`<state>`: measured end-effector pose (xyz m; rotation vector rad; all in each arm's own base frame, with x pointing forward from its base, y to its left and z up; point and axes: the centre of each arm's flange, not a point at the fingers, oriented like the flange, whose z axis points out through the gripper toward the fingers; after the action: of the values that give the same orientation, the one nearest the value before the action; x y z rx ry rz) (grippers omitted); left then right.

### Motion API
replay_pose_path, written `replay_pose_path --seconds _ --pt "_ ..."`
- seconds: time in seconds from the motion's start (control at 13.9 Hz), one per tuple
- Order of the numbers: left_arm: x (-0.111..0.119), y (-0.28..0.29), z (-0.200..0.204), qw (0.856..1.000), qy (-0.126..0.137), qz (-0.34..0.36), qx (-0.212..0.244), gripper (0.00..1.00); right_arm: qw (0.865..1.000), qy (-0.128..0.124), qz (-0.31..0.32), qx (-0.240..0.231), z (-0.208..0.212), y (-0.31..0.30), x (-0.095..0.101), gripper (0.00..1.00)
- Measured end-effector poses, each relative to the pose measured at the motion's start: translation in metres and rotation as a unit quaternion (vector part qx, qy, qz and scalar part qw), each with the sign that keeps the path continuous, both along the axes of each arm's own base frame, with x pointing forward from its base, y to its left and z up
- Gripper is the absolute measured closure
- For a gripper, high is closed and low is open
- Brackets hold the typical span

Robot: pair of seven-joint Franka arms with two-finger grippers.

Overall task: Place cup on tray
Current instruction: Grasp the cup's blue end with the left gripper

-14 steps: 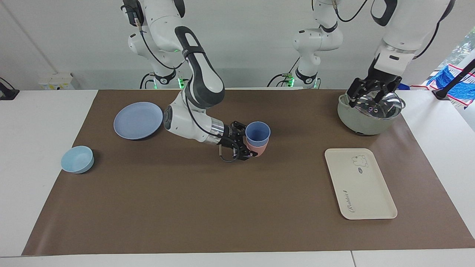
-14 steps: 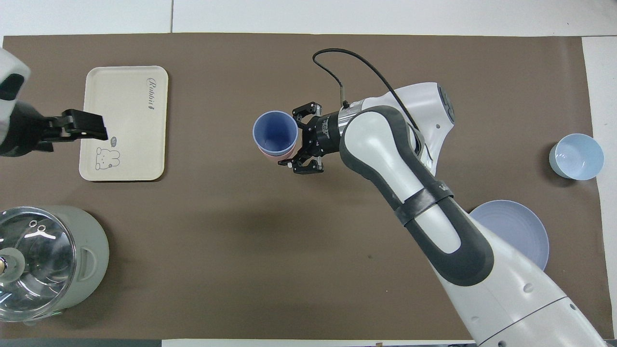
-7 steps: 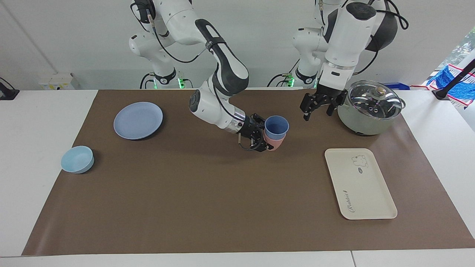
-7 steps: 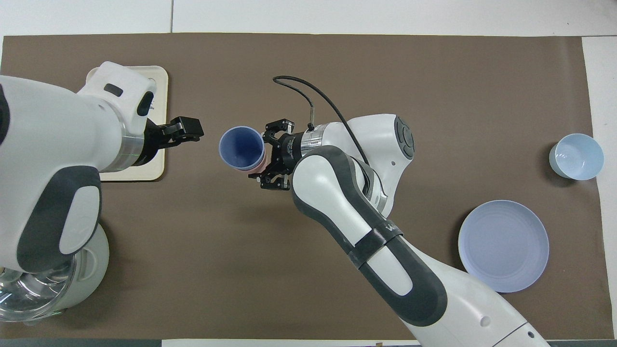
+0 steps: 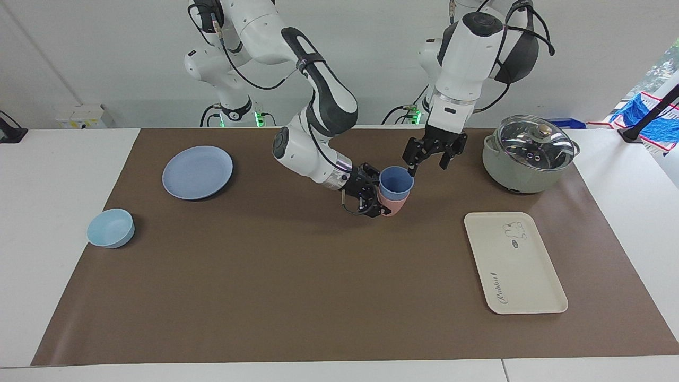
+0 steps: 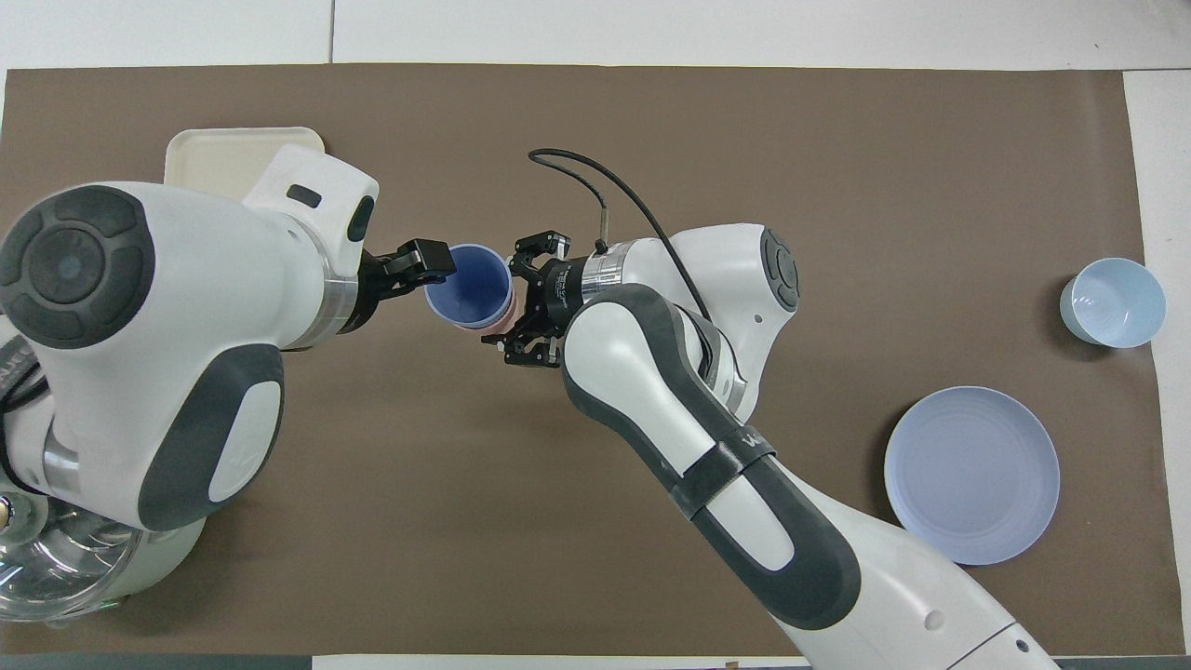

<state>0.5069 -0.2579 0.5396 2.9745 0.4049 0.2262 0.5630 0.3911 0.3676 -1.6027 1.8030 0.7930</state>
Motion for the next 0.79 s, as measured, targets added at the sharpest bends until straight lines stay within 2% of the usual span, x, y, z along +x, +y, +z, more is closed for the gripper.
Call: replay_pose_path --seconds 0.29,0.36,0.43,0.58,0.79 --pt "0.006 -0.009 -0.027 1.0 0.006 0.01 -0.002 0.03 1.0 0.0 0.0 0.0 0.0 0.0 0.0 0.22" --pt "0.006 -0.011 -0.03 1.0 0.008 0.011 -0.002 0.11 1.0 0.0 0.0 0.0 0.0 0.0 0.0 0.22" --pt "0.006 -0.014 -0.033 1.0 0.009 0.015 -0.003 0.26 1.0 0.0 0.0 0.0 0.0 0.0 0.0 0.22" --pt "0.004 -0.02 -0.035 1.0 0.011 0.027 -0.006 0.49 1.0 -0.002 -0.002 0.0 0.001 -0.001 0.001 0.22" --pt "0.001 -0.025 -0.034 0.999 0.012 0.033 -0.008 0.88 1.0 -0.004 -0.014 0.005 0.001 0.001 0.0 0.22"
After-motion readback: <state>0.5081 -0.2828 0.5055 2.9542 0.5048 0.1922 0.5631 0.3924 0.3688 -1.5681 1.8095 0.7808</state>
